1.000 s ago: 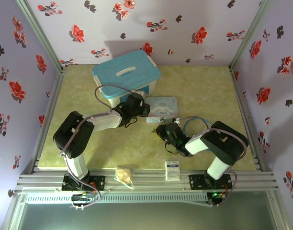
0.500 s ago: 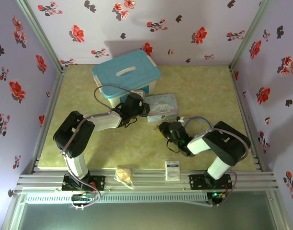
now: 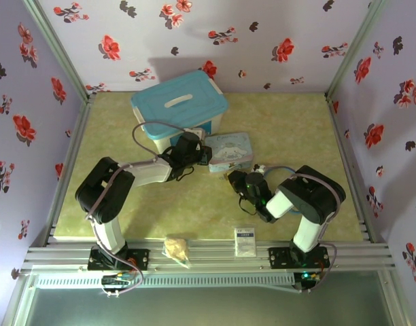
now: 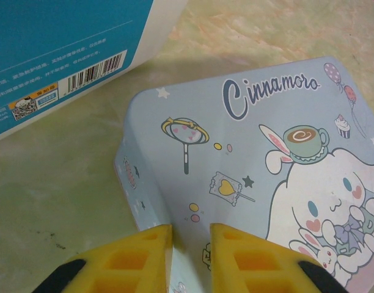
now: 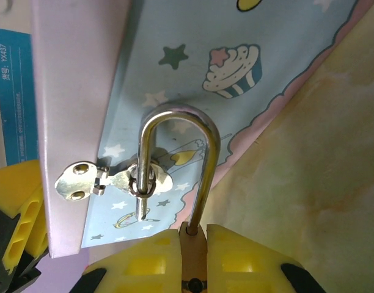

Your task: Unlock the padlock with the key

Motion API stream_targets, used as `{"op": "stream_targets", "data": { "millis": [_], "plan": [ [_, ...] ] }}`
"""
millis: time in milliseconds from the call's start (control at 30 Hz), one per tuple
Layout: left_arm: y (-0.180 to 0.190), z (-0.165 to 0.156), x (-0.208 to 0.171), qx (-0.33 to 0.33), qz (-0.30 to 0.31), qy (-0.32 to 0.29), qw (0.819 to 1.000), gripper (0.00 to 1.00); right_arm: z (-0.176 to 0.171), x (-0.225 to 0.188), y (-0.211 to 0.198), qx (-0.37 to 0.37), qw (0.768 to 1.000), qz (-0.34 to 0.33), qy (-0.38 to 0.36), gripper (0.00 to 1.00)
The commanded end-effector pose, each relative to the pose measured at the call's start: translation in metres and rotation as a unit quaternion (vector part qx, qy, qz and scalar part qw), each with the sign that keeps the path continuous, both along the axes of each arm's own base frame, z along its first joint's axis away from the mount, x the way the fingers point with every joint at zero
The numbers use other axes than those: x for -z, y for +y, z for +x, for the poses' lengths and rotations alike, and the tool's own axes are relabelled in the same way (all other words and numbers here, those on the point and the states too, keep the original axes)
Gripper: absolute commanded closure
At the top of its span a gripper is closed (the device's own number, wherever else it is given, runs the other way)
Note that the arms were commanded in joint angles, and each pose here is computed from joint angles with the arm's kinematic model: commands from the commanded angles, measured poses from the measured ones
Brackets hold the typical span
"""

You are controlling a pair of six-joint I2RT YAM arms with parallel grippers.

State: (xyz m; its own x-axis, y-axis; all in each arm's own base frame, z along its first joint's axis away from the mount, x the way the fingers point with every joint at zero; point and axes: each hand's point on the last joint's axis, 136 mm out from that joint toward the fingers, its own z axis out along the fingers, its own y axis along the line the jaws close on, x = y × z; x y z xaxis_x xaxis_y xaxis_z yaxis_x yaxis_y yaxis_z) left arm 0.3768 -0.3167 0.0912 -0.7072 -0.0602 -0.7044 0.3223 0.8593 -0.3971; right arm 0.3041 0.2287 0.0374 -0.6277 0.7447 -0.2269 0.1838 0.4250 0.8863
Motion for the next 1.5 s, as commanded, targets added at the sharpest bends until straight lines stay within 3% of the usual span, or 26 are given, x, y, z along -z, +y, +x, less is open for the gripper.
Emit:
{"op": "stream_targets", "data": {
  "millis": [0, 467, 867, 1200, 1467],
  "plan": [
    [0.046, -0.022, 0.068, -0.023, 0.101, 0.082, 0.991, 0.78, 0.006, -0.015, -0.007, 0.005, 1.0, 0.001, -0.028, 1.0],
    [0.05, -0.019, 0.069, -0.029, 0.1, 0.082, 0.991, 0.78, 0.006, -0.024, -0.026, 0.026, 0.999, -0.037, -0.028, 1.0],
    [0.05, -0.017, 0.064, -0.029, 0.098, 0.078, 0.992, 0.78, -0.013, -0.012, -0.039, -0.014, 0.994, -0.104, 0.012, 1.0],
    [0.033, -0.012, 0.044, -0.023, 0.047, 0.069, 0.996, 0.77, 0.002, -0.016, -0.024, 0.003, 1.0, 0.005, -0.013, 1.0],
    [0.011, -0.002, 0.006, -0.016, -0.011, 0.037, 0.999, 0.7, 0.005, -0.01, -0.024, 0.028, 0.999, 0.02, -0.018, 1.0]
  ]
}}
